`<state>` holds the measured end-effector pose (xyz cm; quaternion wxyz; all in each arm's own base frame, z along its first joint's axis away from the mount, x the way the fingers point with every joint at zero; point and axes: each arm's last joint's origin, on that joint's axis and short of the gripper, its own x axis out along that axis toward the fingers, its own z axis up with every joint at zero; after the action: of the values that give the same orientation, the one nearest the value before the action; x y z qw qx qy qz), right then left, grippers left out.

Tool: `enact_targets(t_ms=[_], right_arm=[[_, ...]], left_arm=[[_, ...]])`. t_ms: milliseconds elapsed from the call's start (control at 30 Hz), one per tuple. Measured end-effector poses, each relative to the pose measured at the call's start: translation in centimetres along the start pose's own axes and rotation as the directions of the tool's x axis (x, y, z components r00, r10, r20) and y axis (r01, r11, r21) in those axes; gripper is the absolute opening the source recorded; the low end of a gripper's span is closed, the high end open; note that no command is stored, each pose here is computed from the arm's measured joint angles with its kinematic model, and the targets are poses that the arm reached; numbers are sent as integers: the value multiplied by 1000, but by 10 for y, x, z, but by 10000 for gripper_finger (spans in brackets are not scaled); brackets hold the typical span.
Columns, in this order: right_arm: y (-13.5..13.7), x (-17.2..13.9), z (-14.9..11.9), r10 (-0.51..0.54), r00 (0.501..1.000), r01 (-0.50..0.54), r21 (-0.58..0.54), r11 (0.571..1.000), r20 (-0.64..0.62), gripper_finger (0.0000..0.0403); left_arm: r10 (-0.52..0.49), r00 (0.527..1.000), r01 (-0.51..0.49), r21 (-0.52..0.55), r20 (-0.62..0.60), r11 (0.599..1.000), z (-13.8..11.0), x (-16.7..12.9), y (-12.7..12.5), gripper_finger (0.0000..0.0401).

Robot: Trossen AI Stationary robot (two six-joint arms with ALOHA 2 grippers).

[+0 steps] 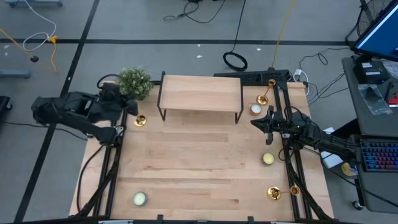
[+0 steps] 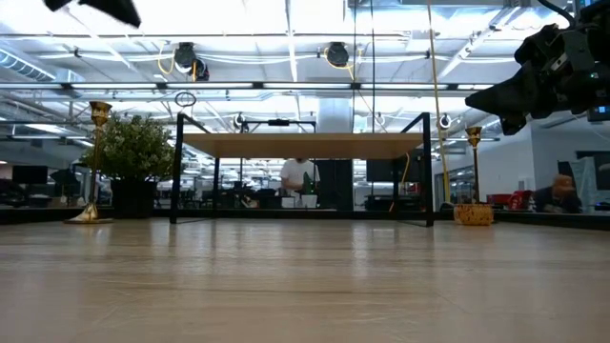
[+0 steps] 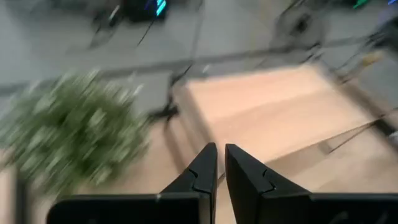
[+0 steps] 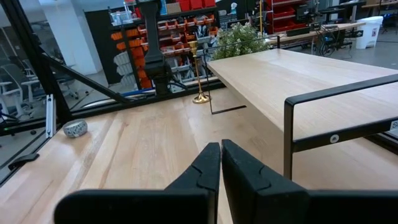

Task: Pick & Place candle stick holders
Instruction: Put the middle gold candle holder on the shelf

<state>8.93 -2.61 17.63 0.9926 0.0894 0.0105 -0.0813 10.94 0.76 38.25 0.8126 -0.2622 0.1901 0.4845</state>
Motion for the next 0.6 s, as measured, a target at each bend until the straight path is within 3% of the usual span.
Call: enact_targets(t_ms=[100,167,600], right_arm=[[0,0,0,0,1000,0,0,1000,0,8],[0,0,0,0,1000,0,0,1000,0,8],[0,0,0,0,1000,0,0,1000,0,8]], left_arm=[[134,978,-139,-22,-159,990,1,5,6,33],[167,960,-181,-44,-224,983,1,10,5,33],[258,931,-274,-26,-260,961,9,27,9,33]])
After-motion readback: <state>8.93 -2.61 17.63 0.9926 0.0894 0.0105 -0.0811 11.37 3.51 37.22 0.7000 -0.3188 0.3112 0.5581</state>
